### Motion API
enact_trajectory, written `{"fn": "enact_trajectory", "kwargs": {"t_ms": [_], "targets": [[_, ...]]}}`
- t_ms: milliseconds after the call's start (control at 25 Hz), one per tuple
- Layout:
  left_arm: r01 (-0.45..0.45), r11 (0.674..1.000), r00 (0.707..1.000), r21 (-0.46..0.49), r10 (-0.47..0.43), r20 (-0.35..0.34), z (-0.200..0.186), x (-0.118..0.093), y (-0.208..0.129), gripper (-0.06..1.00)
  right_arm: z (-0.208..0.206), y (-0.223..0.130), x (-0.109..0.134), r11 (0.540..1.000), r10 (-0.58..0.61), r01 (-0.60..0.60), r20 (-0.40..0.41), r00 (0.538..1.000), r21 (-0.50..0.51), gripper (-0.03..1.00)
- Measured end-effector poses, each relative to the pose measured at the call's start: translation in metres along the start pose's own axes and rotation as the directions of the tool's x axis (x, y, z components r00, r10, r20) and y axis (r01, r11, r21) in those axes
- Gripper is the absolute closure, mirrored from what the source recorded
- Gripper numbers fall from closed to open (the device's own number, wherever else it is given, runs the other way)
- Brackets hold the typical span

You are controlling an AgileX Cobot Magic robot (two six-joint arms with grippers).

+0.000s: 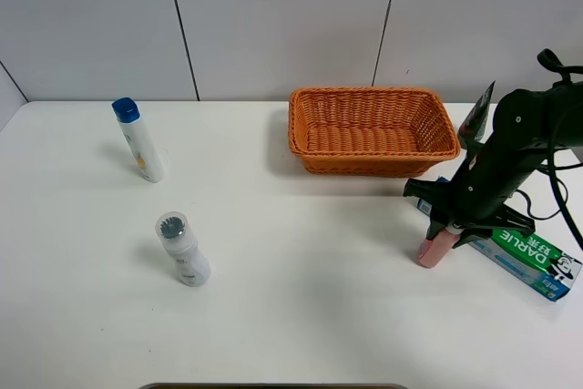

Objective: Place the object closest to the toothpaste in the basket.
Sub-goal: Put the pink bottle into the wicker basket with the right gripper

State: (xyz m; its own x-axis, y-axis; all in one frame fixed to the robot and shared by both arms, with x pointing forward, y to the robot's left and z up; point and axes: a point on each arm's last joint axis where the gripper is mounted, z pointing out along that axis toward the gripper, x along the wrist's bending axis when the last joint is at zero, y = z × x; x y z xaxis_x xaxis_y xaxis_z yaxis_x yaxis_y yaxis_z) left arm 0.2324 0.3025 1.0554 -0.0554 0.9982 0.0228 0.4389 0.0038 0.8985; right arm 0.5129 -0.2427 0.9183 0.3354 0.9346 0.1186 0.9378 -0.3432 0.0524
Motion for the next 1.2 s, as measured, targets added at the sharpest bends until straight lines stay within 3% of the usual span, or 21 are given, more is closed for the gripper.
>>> {"fn": "enact_trajectory", "kwargs": {"t_ms": [960, 1200], "targets": [[0.0, 1.0, 1.0, 0.0, 0.0, 0.0, 0.0, 0.0, 0.0, 0.01, -0.001, 0.0, 0.0, 1.0, -0.006, 0.006, 0.004, 1.0, -0.001, 0.59], [0.0, 1.0, 1.0, 0.0, 0.0, 0.0, 0.0, 0.0, 0.0, 0.01, -0.021, -0.001, 0.0, 0.998, -0.021, 0.019, -0.023, 1.0, -0.063, 0.59]]}}
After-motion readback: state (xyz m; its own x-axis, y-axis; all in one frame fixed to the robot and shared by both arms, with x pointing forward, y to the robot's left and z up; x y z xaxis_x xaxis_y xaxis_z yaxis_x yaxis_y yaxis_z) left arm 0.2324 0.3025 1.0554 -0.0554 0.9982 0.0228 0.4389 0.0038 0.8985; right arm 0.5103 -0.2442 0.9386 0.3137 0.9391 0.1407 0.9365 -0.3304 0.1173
